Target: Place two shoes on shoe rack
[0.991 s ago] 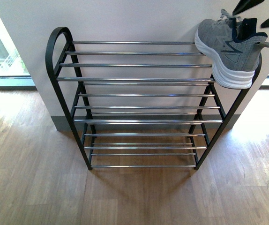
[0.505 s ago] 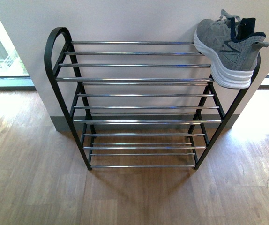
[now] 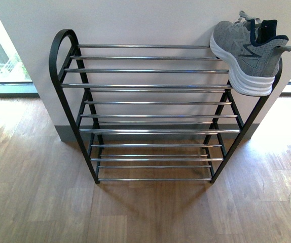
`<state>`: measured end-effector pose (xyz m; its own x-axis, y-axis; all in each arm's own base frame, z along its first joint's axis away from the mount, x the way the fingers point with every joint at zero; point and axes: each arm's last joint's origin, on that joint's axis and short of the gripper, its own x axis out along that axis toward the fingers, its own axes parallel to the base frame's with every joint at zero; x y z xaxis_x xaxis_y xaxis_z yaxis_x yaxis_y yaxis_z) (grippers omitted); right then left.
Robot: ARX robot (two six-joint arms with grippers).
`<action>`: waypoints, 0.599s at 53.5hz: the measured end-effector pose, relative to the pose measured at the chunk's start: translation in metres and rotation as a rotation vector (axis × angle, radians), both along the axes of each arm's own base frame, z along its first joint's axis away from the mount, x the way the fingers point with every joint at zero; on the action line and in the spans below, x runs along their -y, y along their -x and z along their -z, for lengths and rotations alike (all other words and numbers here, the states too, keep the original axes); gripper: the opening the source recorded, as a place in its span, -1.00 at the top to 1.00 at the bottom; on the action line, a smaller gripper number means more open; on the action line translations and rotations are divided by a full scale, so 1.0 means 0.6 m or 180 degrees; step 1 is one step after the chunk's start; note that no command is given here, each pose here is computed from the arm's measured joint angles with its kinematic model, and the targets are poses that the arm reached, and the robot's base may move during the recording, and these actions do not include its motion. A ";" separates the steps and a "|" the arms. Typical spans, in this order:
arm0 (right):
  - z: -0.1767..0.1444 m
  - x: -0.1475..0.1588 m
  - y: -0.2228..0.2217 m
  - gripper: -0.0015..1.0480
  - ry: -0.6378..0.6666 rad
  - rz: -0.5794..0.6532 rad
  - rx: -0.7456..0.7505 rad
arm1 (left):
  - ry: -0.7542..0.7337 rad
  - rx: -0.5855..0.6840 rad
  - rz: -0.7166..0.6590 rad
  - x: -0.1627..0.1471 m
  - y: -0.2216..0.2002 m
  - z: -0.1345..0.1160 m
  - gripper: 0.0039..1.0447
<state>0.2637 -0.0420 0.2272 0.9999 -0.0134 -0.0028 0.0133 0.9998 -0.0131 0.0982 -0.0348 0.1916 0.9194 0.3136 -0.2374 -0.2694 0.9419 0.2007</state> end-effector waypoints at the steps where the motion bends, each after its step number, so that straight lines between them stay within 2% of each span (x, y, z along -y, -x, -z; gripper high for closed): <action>1: 0.005 -0.004 0.007 0.97 -0.0002 -0.0001 -0.0010 | 0.0000 0.0000 0.0000 0.000 0.000 0.000 0.98; 32: 0.076 -0.067 0.150 0.97 -0.0011 -0.0029 -0.0026 | 0.0001 0.0000 0.0000 0.000 0.000 0.000 0.98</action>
